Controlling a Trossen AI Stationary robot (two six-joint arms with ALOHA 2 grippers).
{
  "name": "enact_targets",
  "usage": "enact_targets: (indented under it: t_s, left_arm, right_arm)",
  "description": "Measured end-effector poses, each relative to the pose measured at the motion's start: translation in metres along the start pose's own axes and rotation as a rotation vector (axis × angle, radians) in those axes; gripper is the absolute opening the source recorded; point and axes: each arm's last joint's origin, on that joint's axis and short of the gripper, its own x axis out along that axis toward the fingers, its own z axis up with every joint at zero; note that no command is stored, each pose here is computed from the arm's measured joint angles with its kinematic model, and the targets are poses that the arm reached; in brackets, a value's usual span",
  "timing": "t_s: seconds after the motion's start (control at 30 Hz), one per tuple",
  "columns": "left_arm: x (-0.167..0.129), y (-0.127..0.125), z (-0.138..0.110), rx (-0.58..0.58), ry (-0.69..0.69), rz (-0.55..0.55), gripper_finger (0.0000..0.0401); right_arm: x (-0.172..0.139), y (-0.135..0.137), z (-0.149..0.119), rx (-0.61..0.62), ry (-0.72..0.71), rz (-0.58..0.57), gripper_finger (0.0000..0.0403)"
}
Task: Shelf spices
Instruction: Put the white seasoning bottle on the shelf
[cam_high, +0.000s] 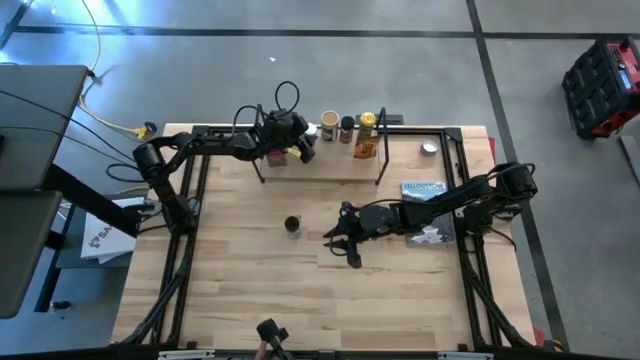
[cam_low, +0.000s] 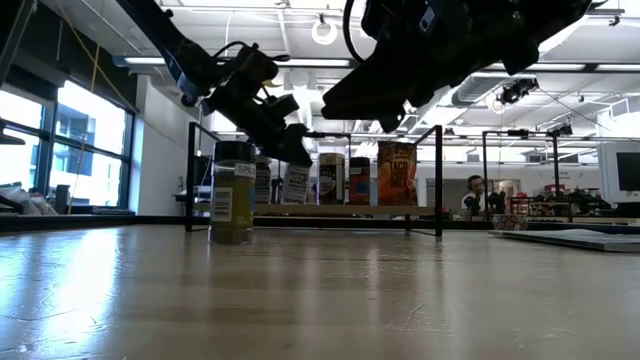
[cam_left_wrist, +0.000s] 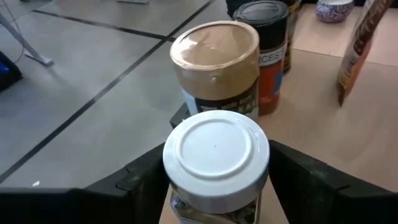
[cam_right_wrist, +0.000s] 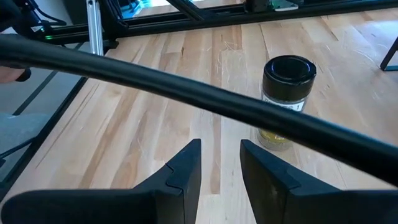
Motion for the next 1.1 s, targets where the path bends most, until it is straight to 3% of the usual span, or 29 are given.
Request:
enact_targets:
  t_s: [0.5, 0.87, 1.1]
  left_arm:
    - [-0.002, -0.011, 0.002, 0.014, -0.008, -0.036, 0.0254]
    - [-0.004, -0.018, 0.002, 0.046, 0.016, 0.036, 0.0255]
    - [-0.008, -0.018, 0.004, 0.05, 0.016, -0.005, 0.0256]
  right_arm:
    - [0.0, 0.0, 0.0, 0.0, 0.004, -0.001, 0.0105]
    - [0.0, 0.0, 0.0, 0.0, 0.004, -0.001, 0.0105]
    - [0.0, 0.0, 0.0, -0.001, 0.004, -0.001, 0.0105]
